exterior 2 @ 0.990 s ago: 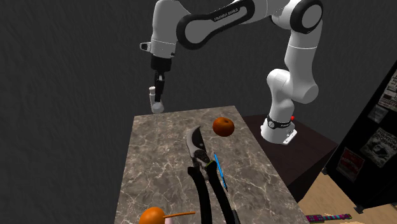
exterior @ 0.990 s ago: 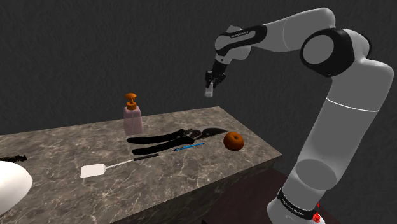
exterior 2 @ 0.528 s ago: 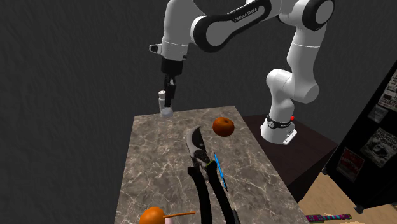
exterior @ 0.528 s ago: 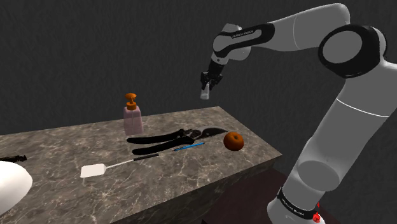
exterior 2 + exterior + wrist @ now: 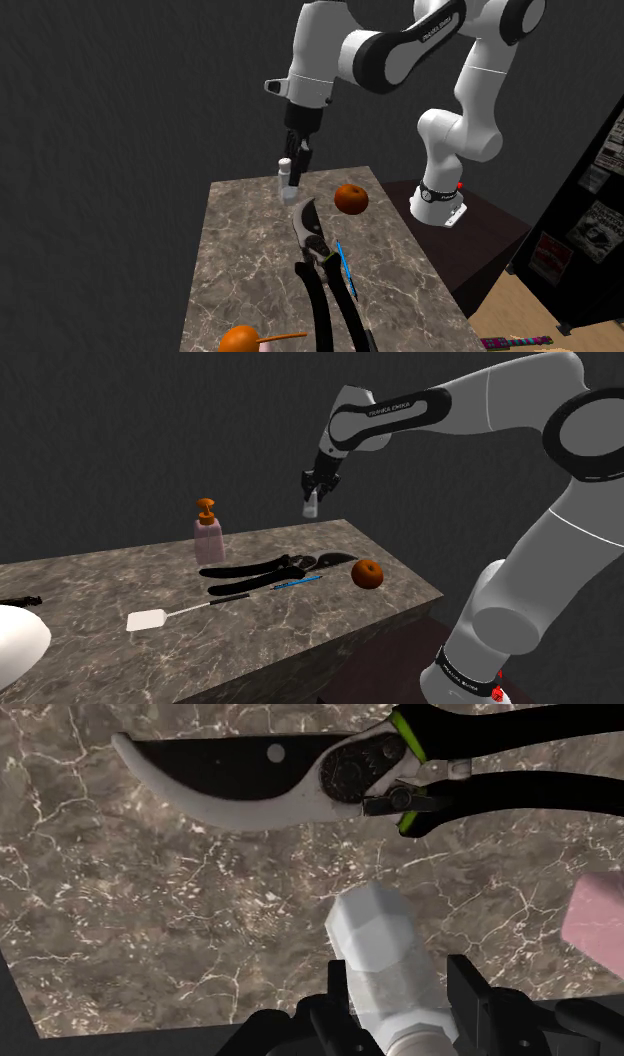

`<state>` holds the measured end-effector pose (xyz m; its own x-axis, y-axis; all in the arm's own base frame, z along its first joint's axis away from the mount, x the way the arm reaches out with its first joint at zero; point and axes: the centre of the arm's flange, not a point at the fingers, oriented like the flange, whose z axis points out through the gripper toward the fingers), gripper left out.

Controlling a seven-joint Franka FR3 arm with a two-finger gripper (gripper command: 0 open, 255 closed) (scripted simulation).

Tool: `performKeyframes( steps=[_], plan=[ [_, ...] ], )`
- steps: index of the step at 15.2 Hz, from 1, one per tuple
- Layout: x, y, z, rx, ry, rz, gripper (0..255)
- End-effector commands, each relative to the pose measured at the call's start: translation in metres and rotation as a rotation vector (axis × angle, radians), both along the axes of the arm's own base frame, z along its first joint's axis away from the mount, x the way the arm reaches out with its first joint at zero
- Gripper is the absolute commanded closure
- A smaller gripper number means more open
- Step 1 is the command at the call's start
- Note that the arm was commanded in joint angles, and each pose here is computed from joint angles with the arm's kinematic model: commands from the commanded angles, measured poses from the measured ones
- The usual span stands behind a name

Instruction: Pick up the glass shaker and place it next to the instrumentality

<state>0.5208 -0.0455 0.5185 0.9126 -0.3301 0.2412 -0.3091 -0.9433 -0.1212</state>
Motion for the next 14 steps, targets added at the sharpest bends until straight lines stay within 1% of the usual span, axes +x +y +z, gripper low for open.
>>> performKeyframes(
  steps=[1,14],
  plan=[
    [-0.008,0.028,0.002,0.000,0.000,-0.002,255],
    [-0.051,0.194,0.003,0.000,0.000,-0.002,255]
  ],
)
